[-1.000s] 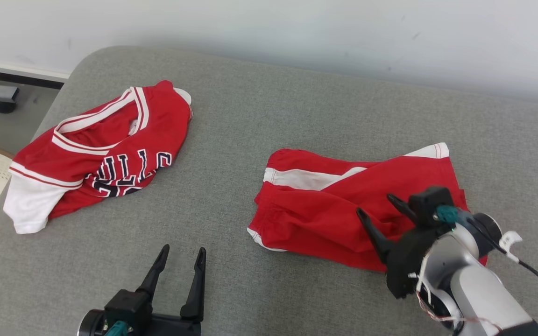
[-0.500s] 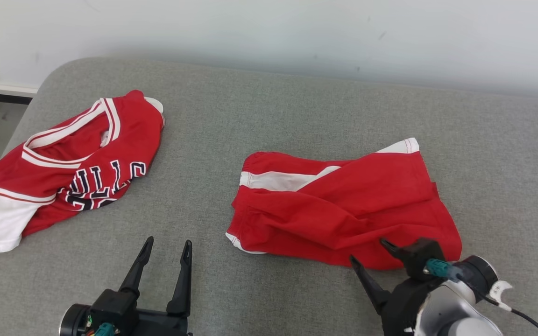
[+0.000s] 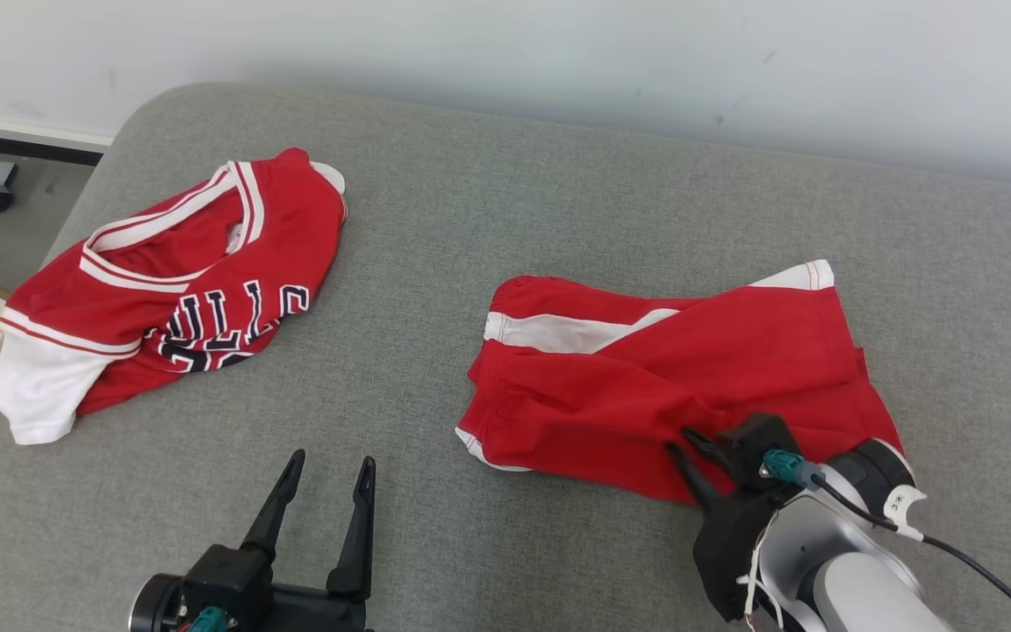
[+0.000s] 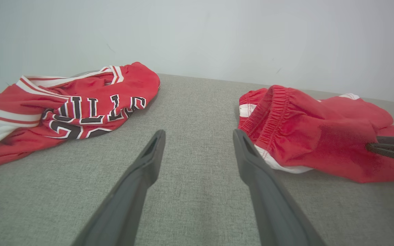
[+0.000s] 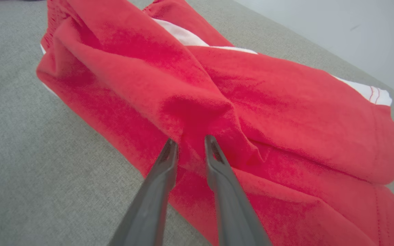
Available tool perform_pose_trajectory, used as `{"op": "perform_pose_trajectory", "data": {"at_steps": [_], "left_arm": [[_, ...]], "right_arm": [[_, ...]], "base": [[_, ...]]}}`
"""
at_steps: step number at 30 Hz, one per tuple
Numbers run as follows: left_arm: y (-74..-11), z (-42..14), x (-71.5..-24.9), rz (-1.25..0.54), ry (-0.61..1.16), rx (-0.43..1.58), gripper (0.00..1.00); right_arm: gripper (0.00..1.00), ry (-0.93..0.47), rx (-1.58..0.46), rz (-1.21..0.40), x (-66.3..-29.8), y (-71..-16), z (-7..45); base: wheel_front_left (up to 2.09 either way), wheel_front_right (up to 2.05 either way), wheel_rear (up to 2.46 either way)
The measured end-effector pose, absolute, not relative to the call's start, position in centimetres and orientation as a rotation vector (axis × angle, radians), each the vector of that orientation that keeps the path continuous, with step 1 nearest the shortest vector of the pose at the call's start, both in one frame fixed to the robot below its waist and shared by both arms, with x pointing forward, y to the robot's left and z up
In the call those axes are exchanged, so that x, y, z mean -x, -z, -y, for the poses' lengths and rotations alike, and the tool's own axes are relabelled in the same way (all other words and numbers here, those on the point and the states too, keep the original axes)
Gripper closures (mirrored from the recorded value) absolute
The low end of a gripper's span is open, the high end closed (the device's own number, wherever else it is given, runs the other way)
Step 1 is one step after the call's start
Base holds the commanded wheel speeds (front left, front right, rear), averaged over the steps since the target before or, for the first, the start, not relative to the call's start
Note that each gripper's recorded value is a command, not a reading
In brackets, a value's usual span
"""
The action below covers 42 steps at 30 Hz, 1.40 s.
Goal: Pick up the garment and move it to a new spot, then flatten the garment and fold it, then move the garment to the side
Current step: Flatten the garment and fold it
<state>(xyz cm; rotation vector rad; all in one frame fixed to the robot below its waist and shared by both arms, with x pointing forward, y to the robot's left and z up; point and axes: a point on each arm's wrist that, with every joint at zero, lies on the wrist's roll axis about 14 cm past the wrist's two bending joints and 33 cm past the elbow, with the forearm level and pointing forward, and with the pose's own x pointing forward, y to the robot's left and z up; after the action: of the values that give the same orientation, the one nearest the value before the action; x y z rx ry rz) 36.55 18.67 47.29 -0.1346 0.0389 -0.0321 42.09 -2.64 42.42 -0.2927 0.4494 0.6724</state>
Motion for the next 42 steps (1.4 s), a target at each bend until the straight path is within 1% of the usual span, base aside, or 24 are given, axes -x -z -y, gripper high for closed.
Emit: {"op": "perform_pose_trajectory", "data": {"at_steps": [8, 14, 20, 21, 25, 30, 35, 42], "left_arm": [[-46.9, -18.8, -36.4, -0.051, 0.021, 0.147, 0.0], [-46.5, -18.9, -36.5, -0.062, 0.016, 0.152, 0.0], [-46.3, -18.9, -36.6, -0.069, 0.013, 0.159, 0.0], [-46.0, -19.1, -36.5, -0.076, 0.005, 0.158, 0.0], [-46.2, -19.4, -36.7, -0.071, 0.004, 0.145, 0.0], [-46.5, -19.2, -37.2, -0.067, 0.054, 0.096, 0.0], [-46.5, -16.8, -38.4, -0.09, 0.208, 0.026, 0.0], [-45.8, -13.0, -40.6, -0.165, 0.408, -0.014, 0.0]], "right_arm": [[1.0, -0.672, 0.274, -0.414, -43.8, -43.6, 2.1], [1.0, -0.629, 0.303, -0.355, -47.9, -46.0, 3.0], [1.0, -0.642, 0.322, -0.376, -50.5, -45.8, 2.2], [0.0, -0.656, 0.324, -0.405, -50.7, -44.9, 1.7], [0.0, -0.678, 0.261, -0.432, -50.4, -44.1, 0.9], [0.0, -0.645, 0.123, -0.387, -50.6, -46.0, 1.9], [0.0, -0.566, 0.05, -0.318, -49.7, -48.3, 5.3], [0.0, -0.426, -0.012, -0.331, -46.2, -48.3, 10.4]], "base": [[0.0, 0.0, 0.0], [0.0, 0.0, 0.0], [0.0, 0.0, 0.0], [0.0, 0.0, 0.0], [0.0, 0.0, 0.0], [0.0, 0.0, 0.0], [0.0, 0.0, 0.0], [0.0, 0.0, 0.0]]}}
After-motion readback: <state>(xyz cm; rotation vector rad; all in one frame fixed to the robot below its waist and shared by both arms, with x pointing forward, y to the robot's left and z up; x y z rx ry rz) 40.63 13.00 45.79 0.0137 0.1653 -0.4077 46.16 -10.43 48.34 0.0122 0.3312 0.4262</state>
